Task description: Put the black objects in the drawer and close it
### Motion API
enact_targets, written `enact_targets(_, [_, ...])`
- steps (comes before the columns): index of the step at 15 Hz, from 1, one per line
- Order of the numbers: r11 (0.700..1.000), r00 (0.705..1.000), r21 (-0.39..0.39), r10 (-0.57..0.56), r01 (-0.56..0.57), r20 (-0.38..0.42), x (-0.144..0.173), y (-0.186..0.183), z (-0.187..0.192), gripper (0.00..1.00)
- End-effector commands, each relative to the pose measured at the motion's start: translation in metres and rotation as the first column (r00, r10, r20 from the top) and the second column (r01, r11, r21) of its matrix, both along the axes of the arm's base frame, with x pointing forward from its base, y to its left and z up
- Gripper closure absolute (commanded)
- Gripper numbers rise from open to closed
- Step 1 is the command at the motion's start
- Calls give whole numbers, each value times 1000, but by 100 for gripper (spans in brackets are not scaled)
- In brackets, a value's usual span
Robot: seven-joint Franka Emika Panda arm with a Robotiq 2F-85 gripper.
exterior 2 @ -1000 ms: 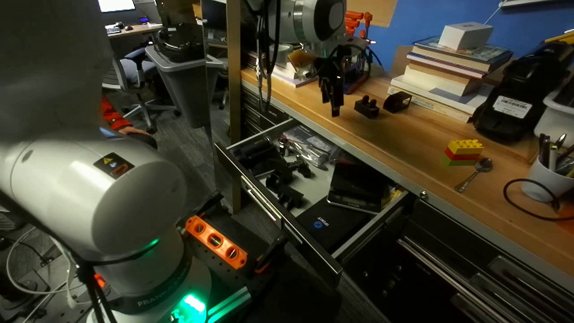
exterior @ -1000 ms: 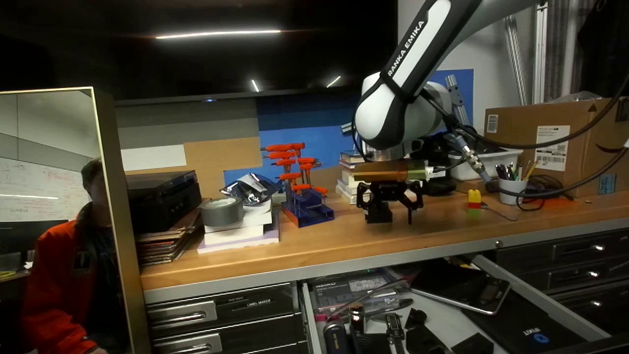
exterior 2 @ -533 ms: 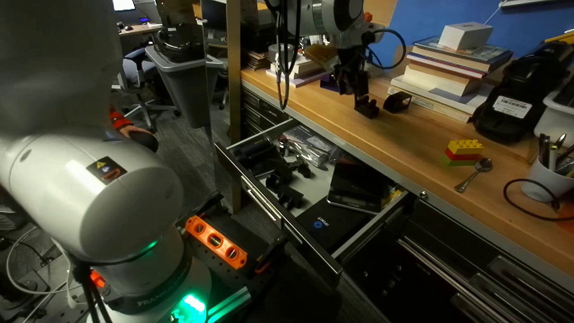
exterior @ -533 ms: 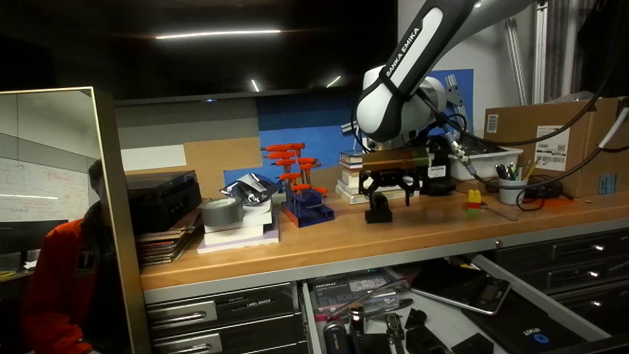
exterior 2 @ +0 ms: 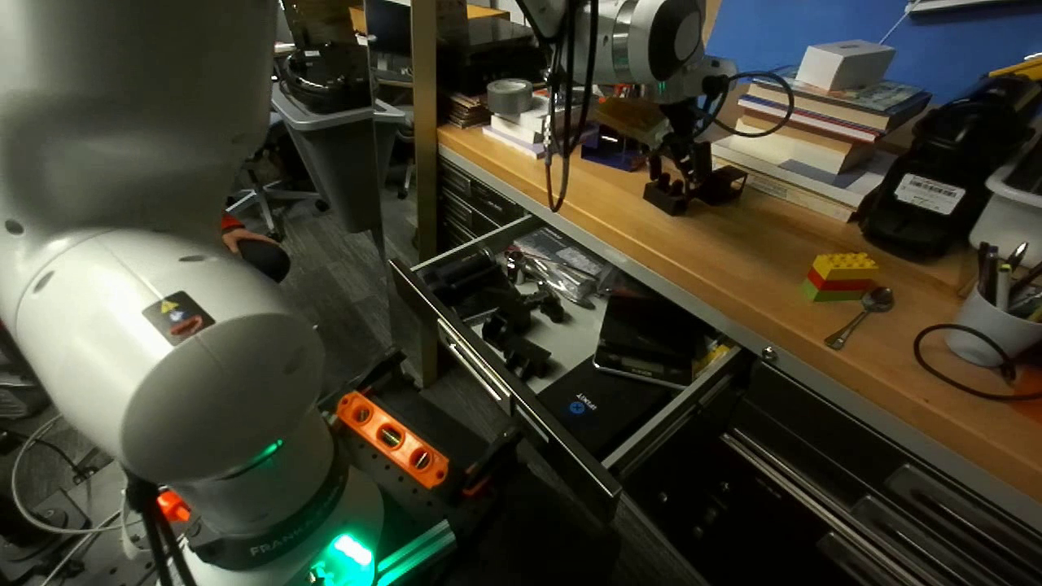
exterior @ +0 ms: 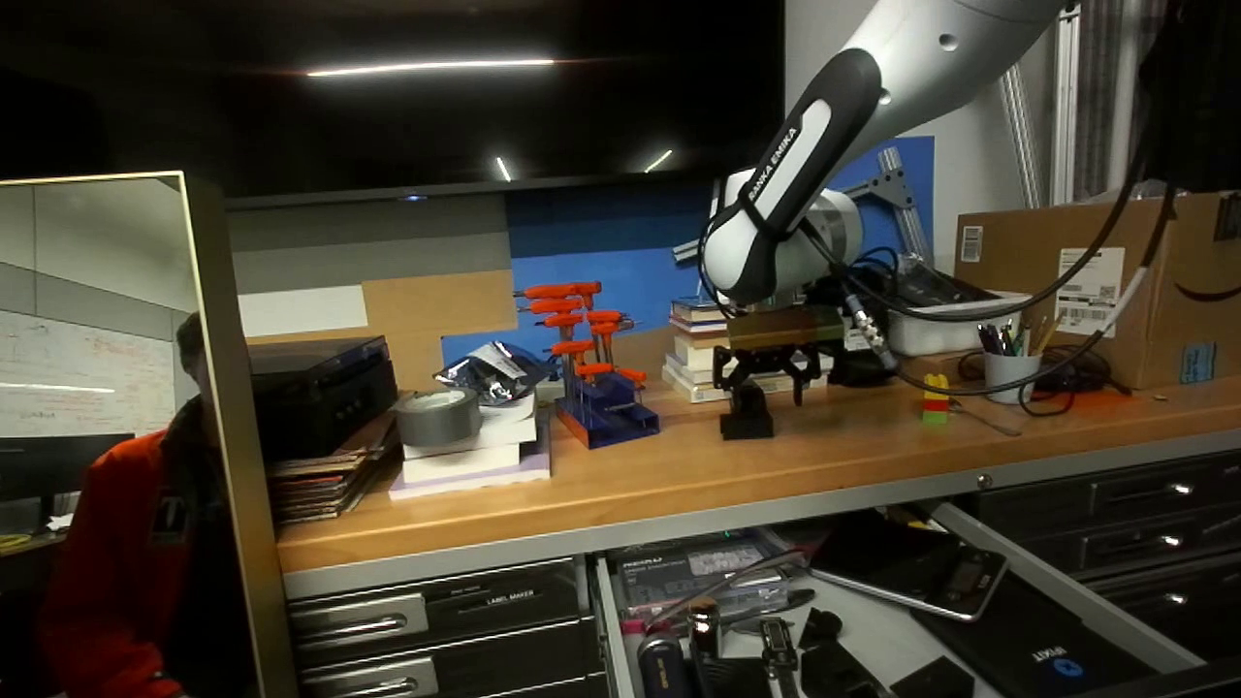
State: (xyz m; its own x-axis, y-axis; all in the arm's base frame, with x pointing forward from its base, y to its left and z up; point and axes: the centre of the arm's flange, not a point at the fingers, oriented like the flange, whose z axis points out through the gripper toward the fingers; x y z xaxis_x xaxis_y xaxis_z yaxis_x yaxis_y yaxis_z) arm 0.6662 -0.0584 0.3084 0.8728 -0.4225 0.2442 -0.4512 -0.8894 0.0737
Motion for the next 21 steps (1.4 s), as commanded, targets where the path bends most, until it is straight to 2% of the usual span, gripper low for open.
enact_targets(1, [999,1000,31,24,-24,20,37,-11,-1,0])
enact_targets(10, [999,999,49,19,-20,25,54,-8,-6,0])
enact_targets(14, [996,997,43,-76,76,-1,57,-5,-8,0])
enact_targets(21, [973,974,49,-227,227,-19,65,7,-4,0])
